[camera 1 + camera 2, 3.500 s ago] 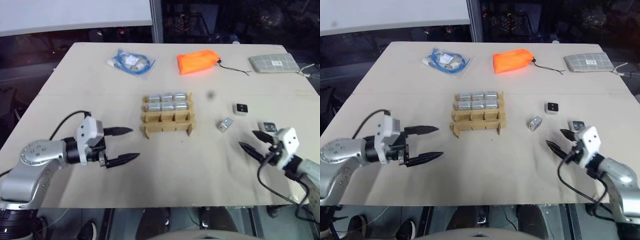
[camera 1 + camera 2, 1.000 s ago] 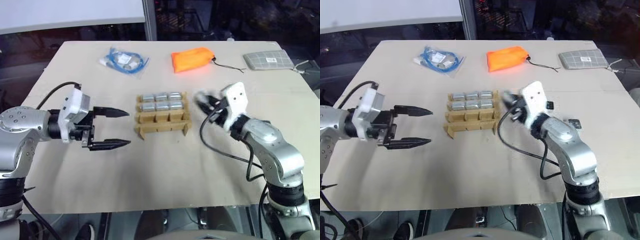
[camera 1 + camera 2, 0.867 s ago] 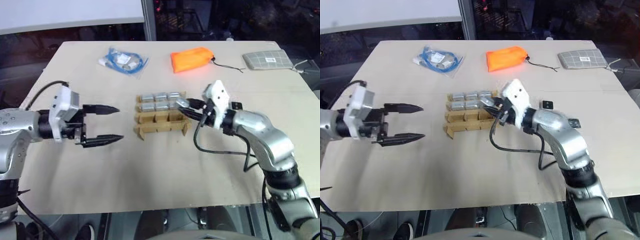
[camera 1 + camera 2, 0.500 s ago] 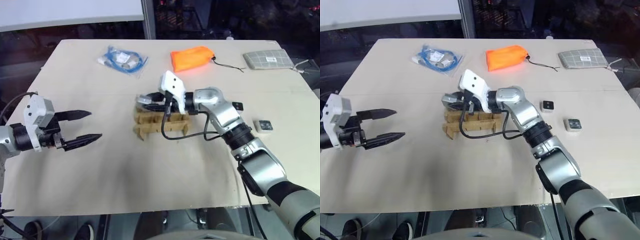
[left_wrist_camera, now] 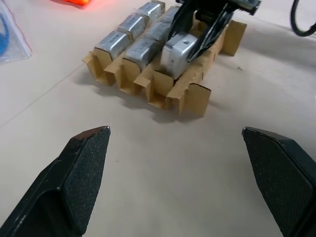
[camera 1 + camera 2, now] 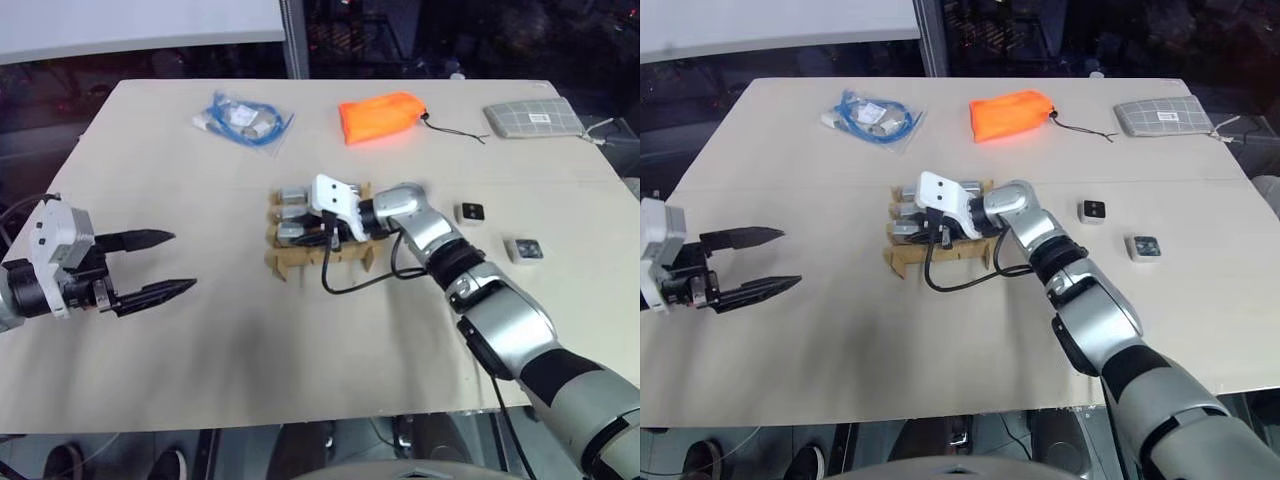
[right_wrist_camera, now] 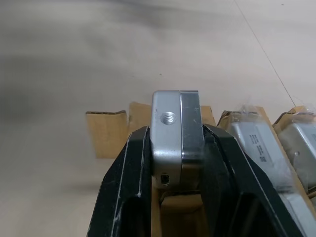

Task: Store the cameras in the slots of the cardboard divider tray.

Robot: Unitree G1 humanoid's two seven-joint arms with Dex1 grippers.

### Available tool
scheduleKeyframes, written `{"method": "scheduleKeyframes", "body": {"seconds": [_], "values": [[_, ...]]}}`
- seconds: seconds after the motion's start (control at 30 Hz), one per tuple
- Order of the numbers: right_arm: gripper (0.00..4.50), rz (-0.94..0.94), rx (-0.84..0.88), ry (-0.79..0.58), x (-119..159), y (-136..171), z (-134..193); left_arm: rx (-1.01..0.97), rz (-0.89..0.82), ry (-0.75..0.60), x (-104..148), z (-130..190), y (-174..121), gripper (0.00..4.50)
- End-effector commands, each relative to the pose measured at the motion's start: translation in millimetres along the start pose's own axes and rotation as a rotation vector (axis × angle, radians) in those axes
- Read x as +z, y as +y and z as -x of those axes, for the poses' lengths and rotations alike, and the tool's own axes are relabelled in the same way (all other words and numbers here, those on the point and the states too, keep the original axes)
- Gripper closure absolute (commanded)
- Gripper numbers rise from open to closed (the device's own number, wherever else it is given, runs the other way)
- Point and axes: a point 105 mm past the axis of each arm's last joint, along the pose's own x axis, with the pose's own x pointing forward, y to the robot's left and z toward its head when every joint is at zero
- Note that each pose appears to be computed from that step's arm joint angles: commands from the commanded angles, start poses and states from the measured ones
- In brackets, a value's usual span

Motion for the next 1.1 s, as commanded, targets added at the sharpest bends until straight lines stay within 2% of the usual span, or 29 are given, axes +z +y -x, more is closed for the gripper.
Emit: {"method": "scheduleKeyframes", "body": {"seconds": [0.03, 0.4, 0.43, 0.5, 0.6, 0.77, 0.93, 1.1], "values": [[3.72, 0.059, -0.01, -0.029, 15.5, -5.4, -2.7, -0.003, -0.05, -0.009, 13.1, 4.3, -1.6, 0.0], [3.72, 0.035, 0.02, 0.036, 3.5, -4.5, -2.1, -0.019, -0.057, -0.017, 15.2, 1.3, -3.8, 0.0], [2.7, 0.034, 0.018, 0.038, 3.3, -4.7, -1.9, -0.021, -0.057, -0.017, 15.3, 1.3, -4.0, 0.0], [2.03, 0.034, -0.034, 0.018, 7.1, -11.0, -0.8, -0.027, -0.055, -0.022, 16.0, 0.8, -4.5, 0.0], [0.56, 0.029, -0.084, -0.009, 15.7, -20.0, 4.9, -0.037, -0.059, -0.028, 17.7, -1.3, -4.5, 0.0], [0.56, 0.055, -0.126, -0.069, 35.0, -27.3, 33.6, -0.081, -0.103, -0.098, 36.8, -11.8, -5.7, 0.0], [0.56, 0.002, -0.24, -0.147, 51.0, -16.0, 81.0, -0.205, -0.158, -0.165, 61.2, -35.1, -20.1, 0.0], [0.56, -0.104, -0.469, -0.119, 34.6, 3.0, 132.1, -0.314, -0.213, -0.266, 87.5, -64.4, -32.0, 0.0]]}}
